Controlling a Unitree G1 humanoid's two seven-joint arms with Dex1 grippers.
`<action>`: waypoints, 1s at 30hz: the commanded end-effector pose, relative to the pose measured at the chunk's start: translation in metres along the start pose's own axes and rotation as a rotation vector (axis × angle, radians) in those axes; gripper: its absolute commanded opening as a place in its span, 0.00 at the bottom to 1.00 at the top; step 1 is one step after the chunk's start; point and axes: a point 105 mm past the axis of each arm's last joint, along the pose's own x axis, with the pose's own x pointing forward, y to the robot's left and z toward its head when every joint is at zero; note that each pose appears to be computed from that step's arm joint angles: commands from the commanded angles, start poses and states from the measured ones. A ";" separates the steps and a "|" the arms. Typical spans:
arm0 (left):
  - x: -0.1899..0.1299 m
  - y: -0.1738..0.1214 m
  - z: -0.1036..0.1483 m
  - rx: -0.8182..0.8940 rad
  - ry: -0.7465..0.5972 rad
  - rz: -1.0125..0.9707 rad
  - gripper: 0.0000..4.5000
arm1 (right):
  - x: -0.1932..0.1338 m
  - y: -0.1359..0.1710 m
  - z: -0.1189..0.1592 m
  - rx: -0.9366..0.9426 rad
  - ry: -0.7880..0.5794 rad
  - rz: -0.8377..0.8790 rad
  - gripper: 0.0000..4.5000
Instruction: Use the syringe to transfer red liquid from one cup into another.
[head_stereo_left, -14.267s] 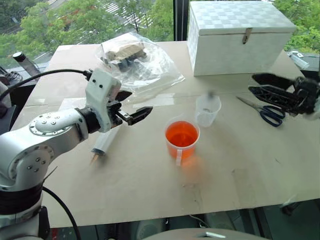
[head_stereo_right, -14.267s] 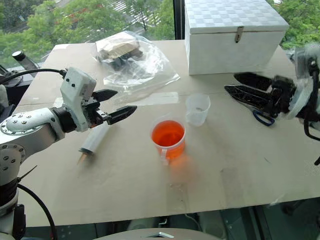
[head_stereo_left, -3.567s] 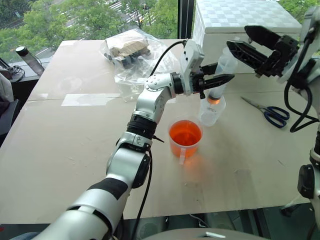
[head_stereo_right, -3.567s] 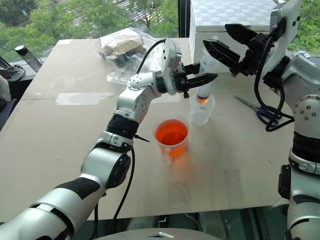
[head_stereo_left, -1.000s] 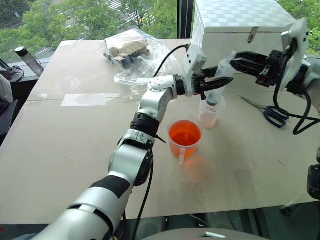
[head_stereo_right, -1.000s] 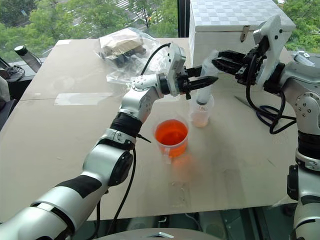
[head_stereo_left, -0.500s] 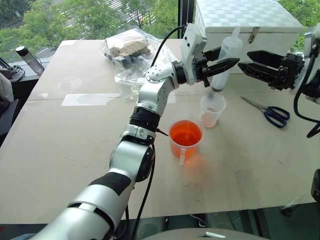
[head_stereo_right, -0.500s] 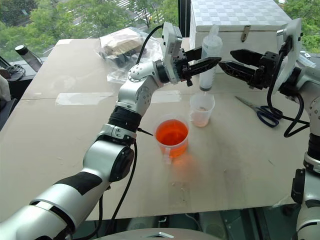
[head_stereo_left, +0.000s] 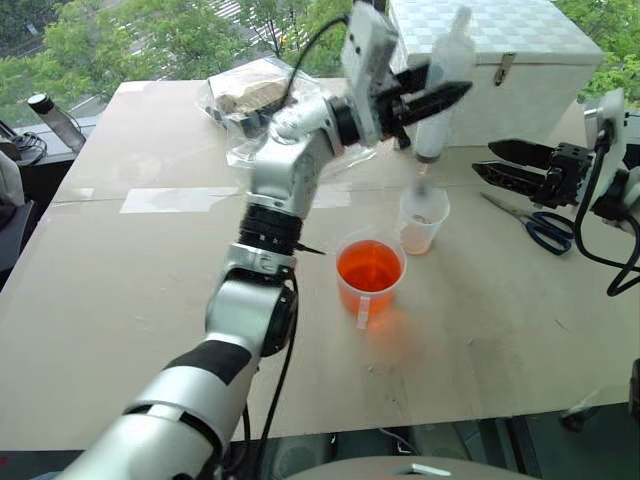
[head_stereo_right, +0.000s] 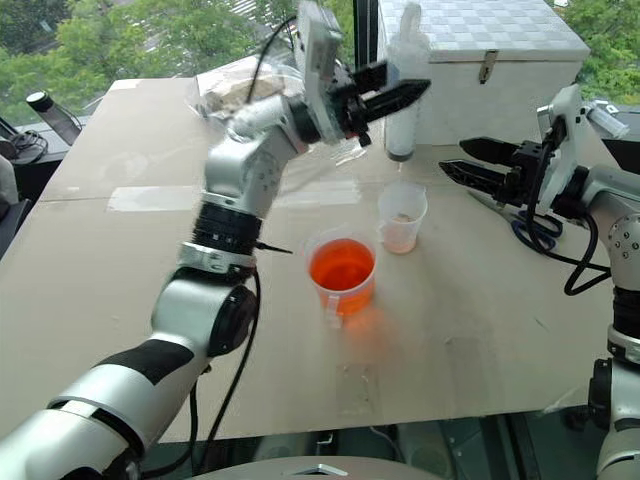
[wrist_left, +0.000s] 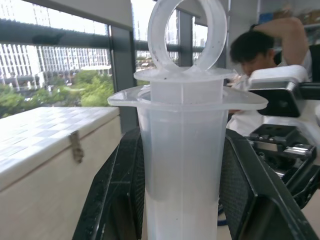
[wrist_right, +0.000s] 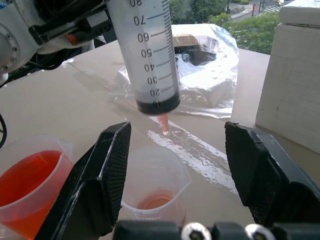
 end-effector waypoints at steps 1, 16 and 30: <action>-0.033 0.024 0.062 0.019 0.020 0.180 0.31 | -0.009 0.003 0.016 -0.026 -0.049 0.000 0.70; -0.257 -0.008 -0.053 -0.293 0.740 0.808 0.31 | -0.077 0.031 -0.077 -0.066 0.185 0.034 0.70; -0.266 -0.031 -0.087 -0.241 0.691 0.777 0.90 | -0.078 0.024 -0.110 -0.119 0.186 -0.065 0.74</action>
